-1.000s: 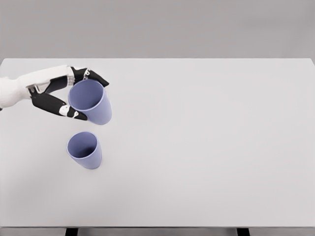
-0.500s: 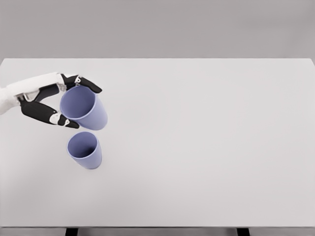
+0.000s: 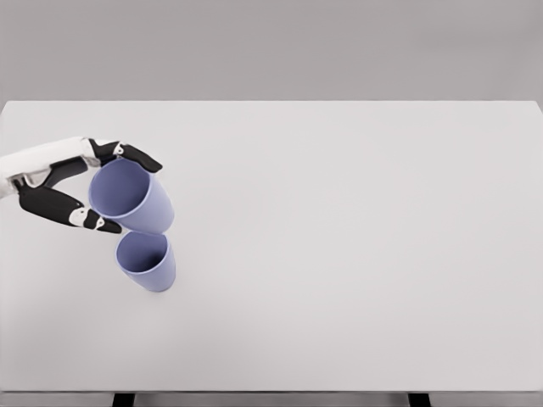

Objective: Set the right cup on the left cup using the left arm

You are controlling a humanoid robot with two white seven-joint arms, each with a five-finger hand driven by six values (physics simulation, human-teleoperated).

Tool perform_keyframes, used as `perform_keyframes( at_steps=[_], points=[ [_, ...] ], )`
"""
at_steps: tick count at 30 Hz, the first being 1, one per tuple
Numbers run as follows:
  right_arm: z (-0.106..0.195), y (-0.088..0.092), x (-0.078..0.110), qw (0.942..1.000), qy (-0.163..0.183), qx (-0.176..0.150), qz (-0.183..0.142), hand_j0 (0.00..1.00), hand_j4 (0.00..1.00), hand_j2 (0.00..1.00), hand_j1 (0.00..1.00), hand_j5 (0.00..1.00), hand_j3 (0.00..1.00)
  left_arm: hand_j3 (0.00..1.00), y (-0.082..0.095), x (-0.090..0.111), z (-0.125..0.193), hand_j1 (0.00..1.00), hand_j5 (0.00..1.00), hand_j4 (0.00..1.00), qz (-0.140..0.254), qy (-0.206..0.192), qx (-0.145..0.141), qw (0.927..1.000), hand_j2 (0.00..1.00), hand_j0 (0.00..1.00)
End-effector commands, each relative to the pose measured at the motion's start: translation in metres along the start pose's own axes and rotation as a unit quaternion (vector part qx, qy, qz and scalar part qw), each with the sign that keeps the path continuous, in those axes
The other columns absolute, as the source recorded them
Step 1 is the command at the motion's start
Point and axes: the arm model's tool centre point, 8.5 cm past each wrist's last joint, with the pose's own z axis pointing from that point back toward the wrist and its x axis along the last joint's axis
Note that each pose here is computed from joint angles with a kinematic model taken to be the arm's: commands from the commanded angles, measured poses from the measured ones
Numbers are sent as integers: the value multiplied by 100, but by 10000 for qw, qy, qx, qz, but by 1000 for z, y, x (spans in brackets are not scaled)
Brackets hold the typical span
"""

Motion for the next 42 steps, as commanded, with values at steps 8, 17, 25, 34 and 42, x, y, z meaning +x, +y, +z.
perform_keyframes(
  at_steps=[8, 17, 25, 34, 42],
  points=[
    [0, 0, 0, 10000, 0, 1, -1, 100, 100, 100, 100, 100, 100, 73, -5, -2, 11, 73, 73, 73, 11, 19, -25, 10000, 73, 73],
    [0, 0, 0, 10000, 0, 1, -1, 100, 100, 100, 100, 100, 100, 73, -12, -10, 16, 73, 73, 73, 132, 150, -74, 9998, 73, 73],
    [0, 0, 0, 10000, 0, 1, -1, 100, 100, 100, 100, 100, 100, 73, -19, -16, 18, 73, 73, 73, 242, 209, -107, 9994, 73, 73],
    [0, 0, 0, 10000, 0, 1, -1, 100, 100, 100, 100, 100, 100, 74, -23, -20, 18, 74, 74, 74, 326, 238, -122, 9991, 74, 74],
    [0, 0, 0, 10000, 0, 1, -1, 100, 100, 100, 100, 100, 100, 76, -27, -24, 20, 76, 76, 76, 393, 300, -138, 9987, 76, 76]
  ],
)
